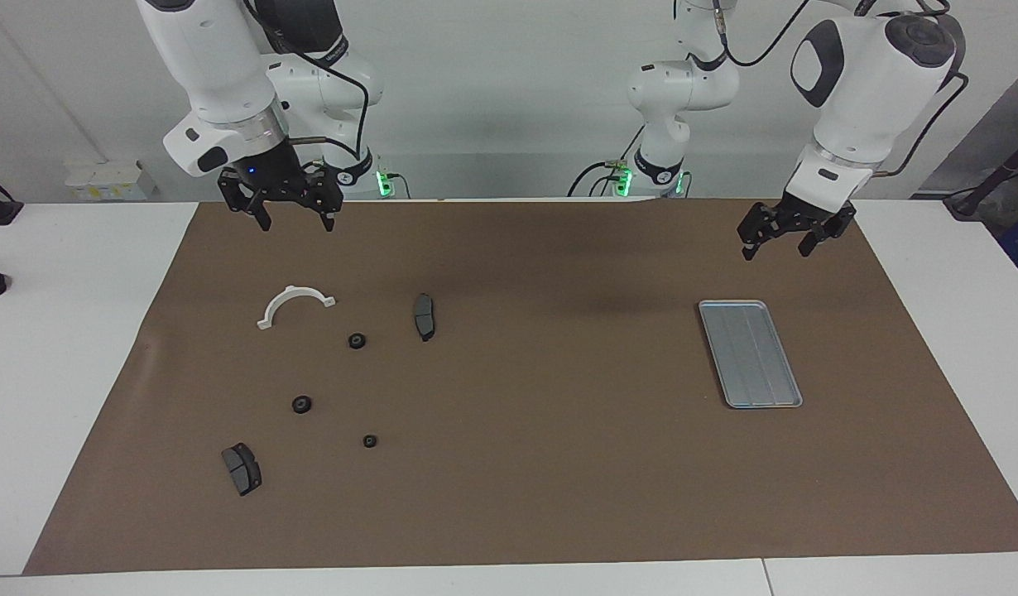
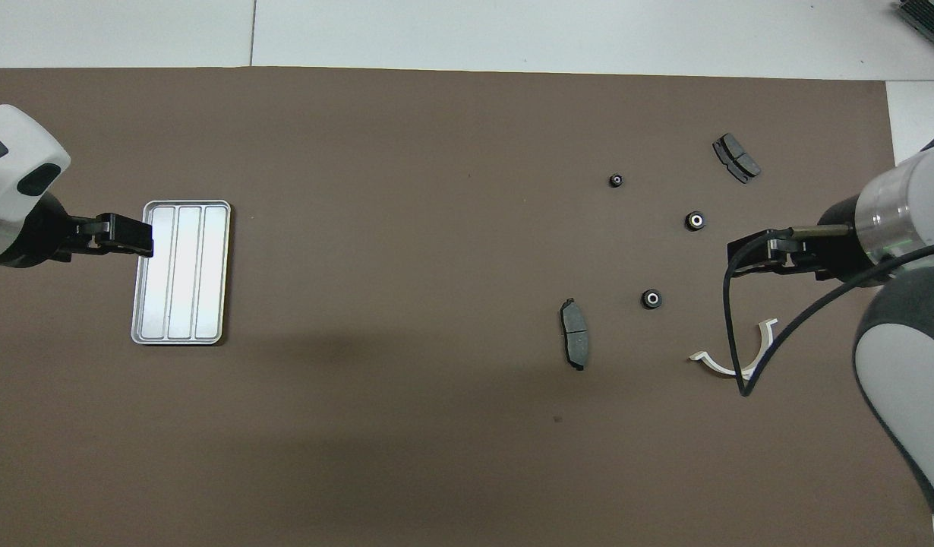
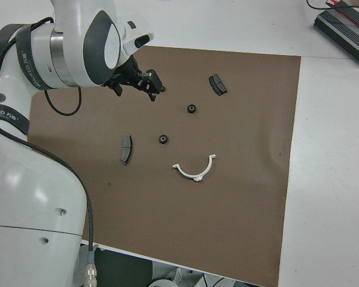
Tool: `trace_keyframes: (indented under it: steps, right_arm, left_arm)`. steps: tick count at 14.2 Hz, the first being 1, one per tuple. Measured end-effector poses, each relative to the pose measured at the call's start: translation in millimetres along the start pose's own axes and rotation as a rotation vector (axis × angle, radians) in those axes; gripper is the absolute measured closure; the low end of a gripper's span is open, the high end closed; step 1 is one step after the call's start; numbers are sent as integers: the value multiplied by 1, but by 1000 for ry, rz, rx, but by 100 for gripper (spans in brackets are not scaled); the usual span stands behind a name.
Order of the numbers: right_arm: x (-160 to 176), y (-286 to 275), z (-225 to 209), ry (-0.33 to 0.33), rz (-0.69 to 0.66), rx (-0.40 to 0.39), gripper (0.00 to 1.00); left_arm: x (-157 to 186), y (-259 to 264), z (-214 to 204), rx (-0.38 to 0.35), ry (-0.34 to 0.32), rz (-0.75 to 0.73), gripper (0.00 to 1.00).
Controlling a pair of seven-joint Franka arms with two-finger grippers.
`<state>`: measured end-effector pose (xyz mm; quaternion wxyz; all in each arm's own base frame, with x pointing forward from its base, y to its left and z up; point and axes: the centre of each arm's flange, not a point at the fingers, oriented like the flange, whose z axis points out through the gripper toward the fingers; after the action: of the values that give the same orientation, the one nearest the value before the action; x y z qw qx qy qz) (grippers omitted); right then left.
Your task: Pick bearing gear from pile to tray
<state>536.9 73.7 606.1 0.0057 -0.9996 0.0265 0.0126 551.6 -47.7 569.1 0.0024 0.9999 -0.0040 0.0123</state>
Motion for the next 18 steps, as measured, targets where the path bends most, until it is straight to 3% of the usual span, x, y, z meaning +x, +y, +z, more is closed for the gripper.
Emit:
trace_keyframes:
  steps: [5,10,14,18]
  right_arm:
    - [0,0,-1,4,0,0,0]
    - [16,-2,7,83,1,16,0]
    - [56,-6,55,105,3,25,0]
    - [104,-7,113,73,6,15,0]
  left_arm:
    - [0,-1,0,0,0,-1,0]
    - [0,-1,0,0,0,-2,0]
    - [0,-1,0,0,0,-2,0]
    - [0,-1,0,0,0,-2,0]
